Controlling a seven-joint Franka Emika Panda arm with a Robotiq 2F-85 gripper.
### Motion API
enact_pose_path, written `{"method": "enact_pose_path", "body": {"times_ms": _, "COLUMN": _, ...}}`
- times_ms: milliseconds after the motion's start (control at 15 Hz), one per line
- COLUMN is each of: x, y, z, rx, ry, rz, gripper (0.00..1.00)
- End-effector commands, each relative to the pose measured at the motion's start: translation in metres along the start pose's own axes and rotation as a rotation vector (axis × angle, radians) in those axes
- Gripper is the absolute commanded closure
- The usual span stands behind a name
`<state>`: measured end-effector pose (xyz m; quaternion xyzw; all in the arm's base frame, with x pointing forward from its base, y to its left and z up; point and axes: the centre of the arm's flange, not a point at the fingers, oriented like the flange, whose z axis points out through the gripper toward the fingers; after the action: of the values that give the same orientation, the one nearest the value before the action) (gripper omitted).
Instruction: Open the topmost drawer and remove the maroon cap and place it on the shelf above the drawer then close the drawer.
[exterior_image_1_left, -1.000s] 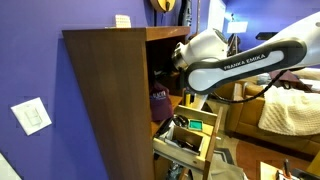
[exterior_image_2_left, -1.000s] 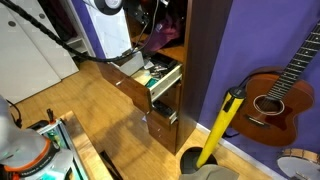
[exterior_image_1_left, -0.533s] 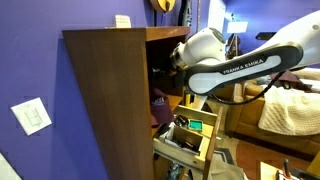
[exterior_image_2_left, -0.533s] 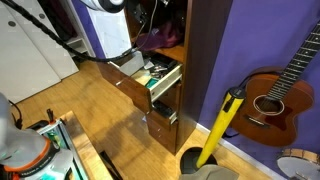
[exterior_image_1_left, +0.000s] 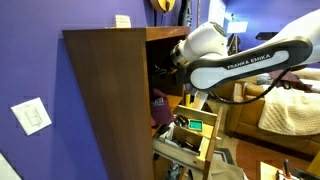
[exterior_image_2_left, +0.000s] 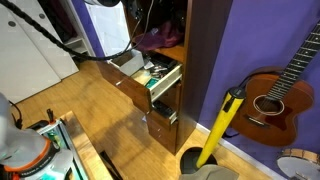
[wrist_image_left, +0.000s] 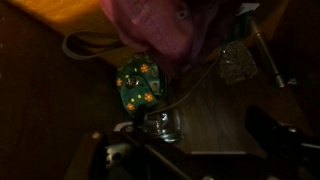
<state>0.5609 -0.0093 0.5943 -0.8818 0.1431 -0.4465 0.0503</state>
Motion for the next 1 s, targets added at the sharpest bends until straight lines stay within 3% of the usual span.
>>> {"method": "enact_pose_path", "body": {"times_ms": 0, "x": 0.0, "y": 0.006, "z": -0.029, "rx": 0.006, "ry": -0.081, "rz": -0.001, "gripper": 0.0}}
{"method": "enact_pose_path", "body": {"times_ms": 533, "x": -0.013, "y": 0.016, "z": -0.08, "rx": 0.048, "ry": -0.296, "rz": -0.059, "gripper": 0.0}}
{"method": "enact_pose_path", "body": {"times_ms": 933, "x": -0.05, "y": 0.042, "z": -0.113, "rx": 0.071, "ry": -0.505, "rz": -0.14, "gripper": 0.0}}
